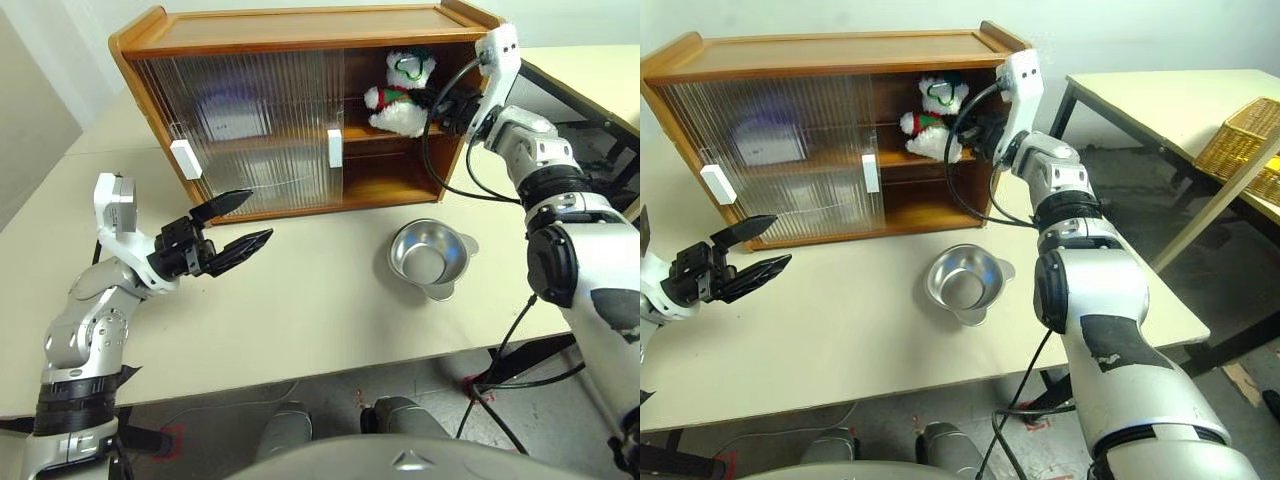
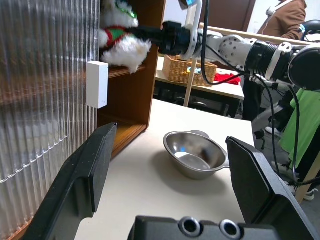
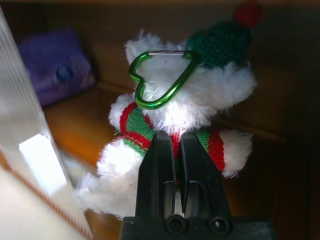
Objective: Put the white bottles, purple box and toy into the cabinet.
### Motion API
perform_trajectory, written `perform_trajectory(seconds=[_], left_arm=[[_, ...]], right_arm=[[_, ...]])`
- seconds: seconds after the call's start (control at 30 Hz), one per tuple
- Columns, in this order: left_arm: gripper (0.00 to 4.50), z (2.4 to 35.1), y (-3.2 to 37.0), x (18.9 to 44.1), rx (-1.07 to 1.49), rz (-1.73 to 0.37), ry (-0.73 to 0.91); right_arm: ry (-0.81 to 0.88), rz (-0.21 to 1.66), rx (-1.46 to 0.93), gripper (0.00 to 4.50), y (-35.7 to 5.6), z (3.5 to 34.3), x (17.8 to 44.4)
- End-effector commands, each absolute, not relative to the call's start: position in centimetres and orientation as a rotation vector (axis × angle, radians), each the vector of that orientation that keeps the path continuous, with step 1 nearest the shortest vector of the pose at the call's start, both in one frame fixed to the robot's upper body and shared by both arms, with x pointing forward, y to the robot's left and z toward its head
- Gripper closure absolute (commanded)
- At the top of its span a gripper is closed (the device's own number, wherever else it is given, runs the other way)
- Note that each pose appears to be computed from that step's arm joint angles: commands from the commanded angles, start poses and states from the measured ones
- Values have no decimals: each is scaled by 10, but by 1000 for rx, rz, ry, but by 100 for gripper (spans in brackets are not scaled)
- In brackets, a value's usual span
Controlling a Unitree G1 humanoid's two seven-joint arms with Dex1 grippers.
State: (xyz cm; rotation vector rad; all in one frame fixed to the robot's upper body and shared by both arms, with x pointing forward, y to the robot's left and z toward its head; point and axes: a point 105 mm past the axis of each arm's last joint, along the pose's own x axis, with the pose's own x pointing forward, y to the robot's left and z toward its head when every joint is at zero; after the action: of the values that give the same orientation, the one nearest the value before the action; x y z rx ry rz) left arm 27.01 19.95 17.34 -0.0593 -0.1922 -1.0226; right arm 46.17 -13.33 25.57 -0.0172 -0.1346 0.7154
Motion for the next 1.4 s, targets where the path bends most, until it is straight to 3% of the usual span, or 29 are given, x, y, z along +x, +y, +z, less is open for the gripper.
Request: perform_trajectory(seconds=[0.03, 0.73, 0.83, 1.17, 1.4], left_arm=[[0, 175, 197, 268, -54, -1029, -201], [0, 176, 199, 265, -50, -1024, -197], [0, 176, 200, 264, -49, -1022, -196], [0, 175, 195, 266, -62, -1043, -194], [0, 174, 191, 268, -69, -1054, -193]], right_arm=[[-167, 683, -45, 448, -138, 266, 463], [-85, 614, -203, 448, -111, 231, 472], [-79, 608, -216, 371, -110, 230, 473], [-134, 623, -199, 3, -113, 244, 471], [-204, 635, -187, 3, -122, 265, 467]])
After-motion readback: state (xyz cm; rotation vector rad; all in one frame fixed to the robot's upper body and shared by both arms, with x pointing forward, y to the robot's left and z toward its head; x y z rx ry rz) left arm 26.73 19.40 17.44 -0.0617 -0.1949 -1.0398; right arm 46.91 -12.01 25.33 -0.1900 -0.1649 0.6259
